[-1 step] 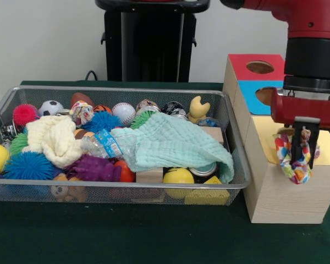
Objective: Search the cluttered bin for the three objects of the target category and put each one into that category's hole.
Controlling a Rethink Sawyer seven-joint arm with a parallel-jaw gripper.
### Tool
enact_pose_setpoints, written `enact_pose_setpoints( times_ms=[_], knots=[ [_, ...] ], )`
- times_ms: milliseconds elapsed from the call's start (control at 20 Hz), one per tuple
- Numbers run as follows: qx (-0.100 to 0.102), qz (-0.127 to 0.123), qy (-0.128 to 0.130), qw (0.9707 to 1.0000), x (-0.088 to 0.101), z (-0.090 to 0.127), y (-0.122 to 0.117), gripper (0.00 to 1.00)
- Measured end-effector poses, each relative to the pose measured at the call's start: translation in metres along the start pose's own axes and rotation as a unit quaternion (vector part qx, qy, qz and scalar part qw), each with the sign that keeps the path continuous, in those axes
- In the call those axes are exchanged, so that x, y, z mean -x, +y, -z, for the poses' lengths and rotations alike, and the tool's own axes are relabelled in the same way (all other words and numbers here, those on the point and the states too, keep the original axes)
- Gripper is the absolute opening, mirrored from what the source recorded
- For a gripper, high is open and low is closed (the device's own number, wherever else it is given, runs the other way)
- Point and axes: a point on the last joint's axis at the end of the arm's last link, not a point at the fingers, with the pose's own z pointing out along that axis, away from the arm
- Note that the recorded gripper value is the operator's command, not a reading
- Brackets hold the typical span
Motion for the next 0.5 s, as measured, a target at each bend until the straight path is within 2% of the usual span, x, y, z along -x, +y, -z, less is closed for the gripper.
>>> enact_pose_setpoints(
  times_ms=[250,500],
  knots=[
    [0.007,0.01,-0.007,0.9999,0.001,-0.016,-0.002,0.0],
    [0.003,0.023,-0.018,0.9996,-0.002,-0.017,0.002,0.0]
  ],
)
